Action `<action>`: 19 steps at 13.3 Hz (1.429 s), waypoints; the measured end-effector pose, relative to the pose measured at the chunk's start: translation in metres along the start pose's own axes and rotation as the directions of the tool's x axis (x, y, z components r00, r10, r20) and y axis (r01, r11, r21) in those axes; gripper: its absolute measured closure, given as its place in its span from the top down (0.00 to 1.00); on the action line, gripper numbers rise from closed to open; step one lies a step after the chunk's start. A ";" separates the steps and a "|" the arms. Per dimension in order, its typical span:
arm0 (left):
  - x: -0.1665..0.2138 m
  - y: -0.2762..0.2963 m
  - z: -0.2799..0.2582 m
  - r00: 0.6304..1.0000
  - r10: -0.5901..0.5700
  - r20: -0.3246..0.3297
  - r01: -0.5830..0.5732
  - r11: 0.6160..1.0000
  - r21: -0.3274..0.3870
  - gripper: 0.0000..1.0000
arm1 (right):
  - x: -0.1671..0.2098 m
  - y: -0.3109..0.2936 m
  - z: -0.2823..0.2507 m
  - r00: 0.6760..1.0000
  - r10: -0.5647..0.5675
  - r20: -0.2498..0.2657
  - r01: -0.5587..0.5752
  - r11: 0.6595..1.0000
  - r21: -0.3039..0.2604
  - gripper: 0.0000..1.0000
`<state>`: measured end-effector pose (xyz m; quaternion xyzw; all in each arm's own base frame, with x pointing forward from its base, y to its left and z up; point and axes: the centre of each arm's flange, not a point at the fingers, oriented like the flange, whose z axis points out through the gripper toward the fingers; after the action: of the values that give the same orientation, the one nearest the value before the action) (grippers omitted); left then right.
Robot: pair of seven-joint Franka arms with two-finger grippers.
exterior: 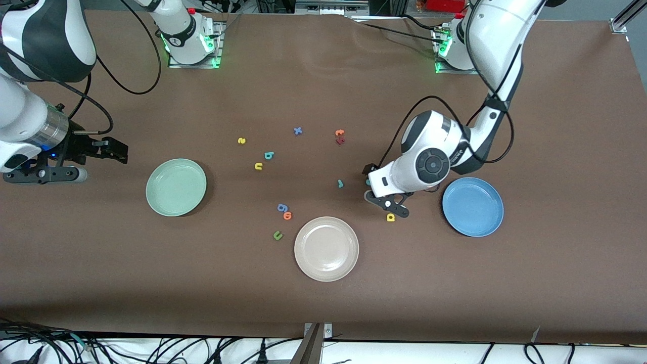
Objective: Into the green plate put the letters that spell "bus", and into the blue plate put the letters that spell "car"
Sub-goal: 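Grasp a teal letter with the left gripper while the right gripper reaches letters, then carry the teal letter into the blue plate and open the left gripper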
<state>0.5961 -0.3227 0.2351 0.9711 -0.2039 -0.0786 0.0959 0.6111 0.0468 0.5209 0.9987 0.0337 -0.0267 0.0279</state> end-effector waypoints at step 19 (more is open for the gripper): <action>-0.024 0.026 0.066 1.000 -0.019 0.006 0.018 0.992 0.121 0.30 | -0.080 -0.198 0.206 0.938 0.343 -0.060 -0.333 0.934 0.132 1.00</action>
<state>0.5517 -0.3465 0.1797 0.9767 -0.1995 -0.0704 0.0354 0.5075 0.2274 0.3090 0.9897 -0.1389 0.0175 -0.0293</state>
